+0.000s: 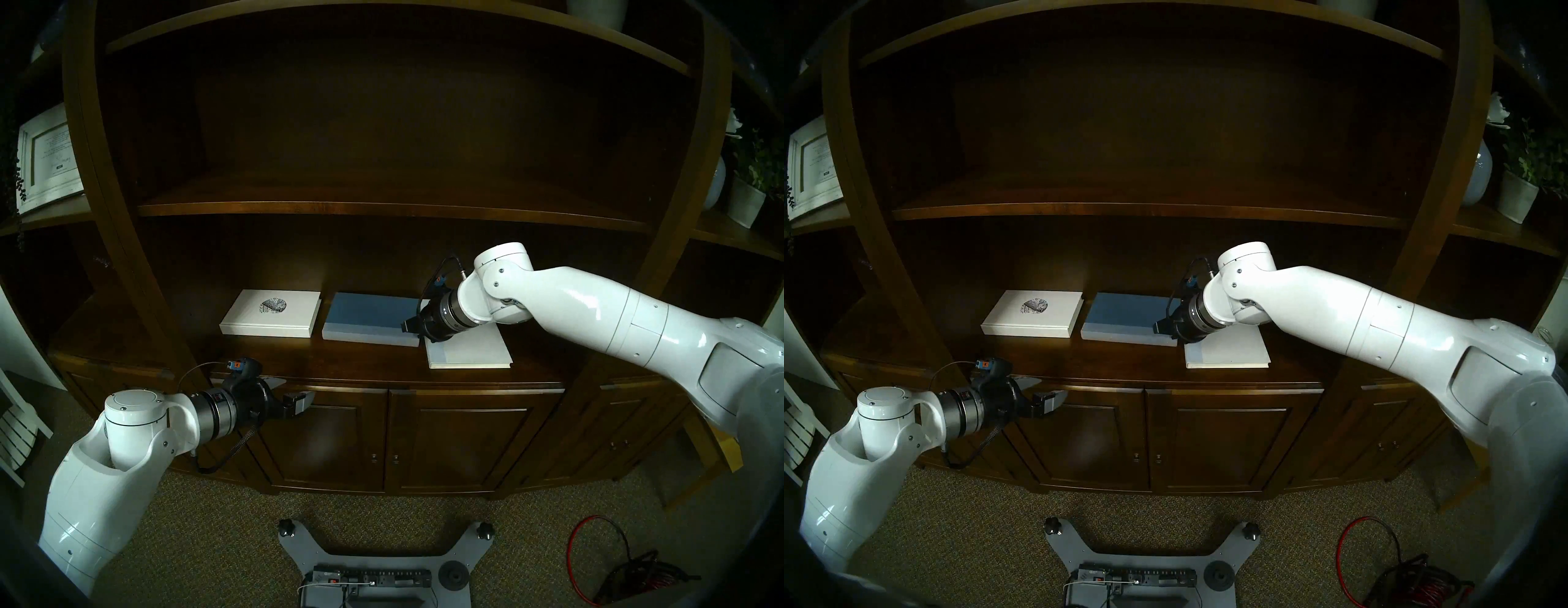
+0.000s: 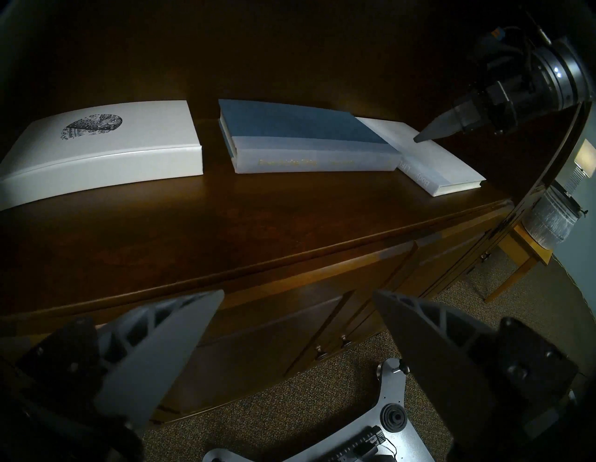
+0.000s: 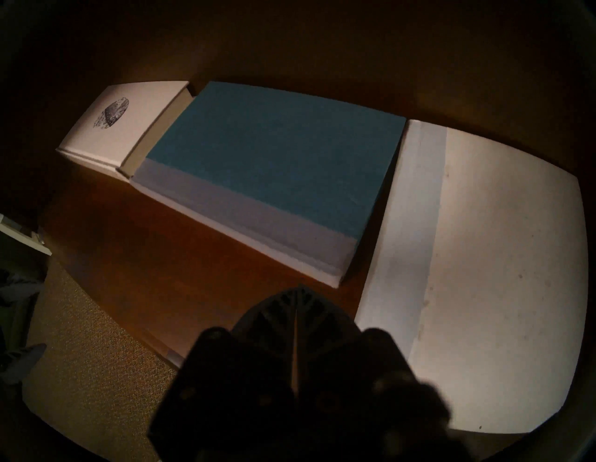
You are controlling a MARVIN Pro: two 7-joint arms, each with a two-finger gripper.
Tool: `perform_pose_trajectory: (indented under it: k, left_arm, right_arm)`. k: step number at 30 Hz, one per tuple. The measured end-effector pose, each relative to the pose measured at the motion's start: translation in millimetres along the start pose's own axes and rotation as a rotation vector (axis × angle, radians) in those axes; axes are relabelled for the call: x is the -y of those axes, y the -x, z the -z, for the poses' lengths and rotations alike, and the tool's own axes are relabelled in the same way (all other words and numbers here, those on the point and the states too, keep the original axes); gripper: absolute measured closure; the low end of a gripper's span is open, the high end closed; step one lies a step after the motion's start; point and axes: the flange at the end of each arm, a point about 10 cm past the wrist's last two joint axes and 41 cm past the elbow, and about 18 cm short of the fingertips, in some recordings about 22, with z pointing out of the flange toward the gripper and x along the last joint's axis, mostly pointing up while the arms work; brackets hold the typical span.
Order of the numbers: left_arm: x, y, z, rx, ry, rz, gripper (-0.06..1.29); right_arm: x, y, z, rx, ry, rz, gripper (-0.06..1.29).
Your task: Close the books and align them horizontally on the shelf
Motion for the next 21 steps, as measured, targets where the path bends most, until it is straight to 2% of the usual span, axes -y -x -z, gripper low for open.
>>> perform_pose_trajectory:
  k: [8, 15, 16, 17, 18, 19, 21]
  left_arm:
    - [-1.3, -2.0, 0.4, -0.004, 0.002, -0.004, -0.03]
    - [-2.5, -3.7, 0.9, -0.009, 0.004, -0.007, -0.03]
    - [-2.7, -4.0, 0.9, -0.009, 0.004, -0.008, -0.03]
    - [-2.8, -4.1, 1.0, -0.010, 0.004, -0.008, -0.03]
    - [-2.9, -4.3, 1.0, -0.010, 0.004, -0.009, -0.03]
    - [-3.0, -4.5, 1.1, -0.011, 0.004, -0.009, -0.03]
    - [-3.2, -4.8, 1.2, -0.012, 0.005, -0.010, -0.03]
  right_arm:
    - [3, 22.7, 15.4, -0.005, -0.055, 0.011, 1.27]
    - [-9, 37.7, 25.6, -0.053, -0.081, -0.012, 1.25]
    - [-11, 39.2, 27.1, -0.066, -0.085, -0.015, 1.09]
    - [-13, 40.2, 28.1, -0.074, -0.089, -0.016, 0.83]
    - [-15, 41.9, 30.1, -0.092, -0.098, -0.018, 0.23]
    - [-16, 43.0, 31.2, -0.102, -0.103, -0.019, 0.13]
    - [-20, 45.5, 33.7, -0.128, -0.114, -0.018, 0.05]
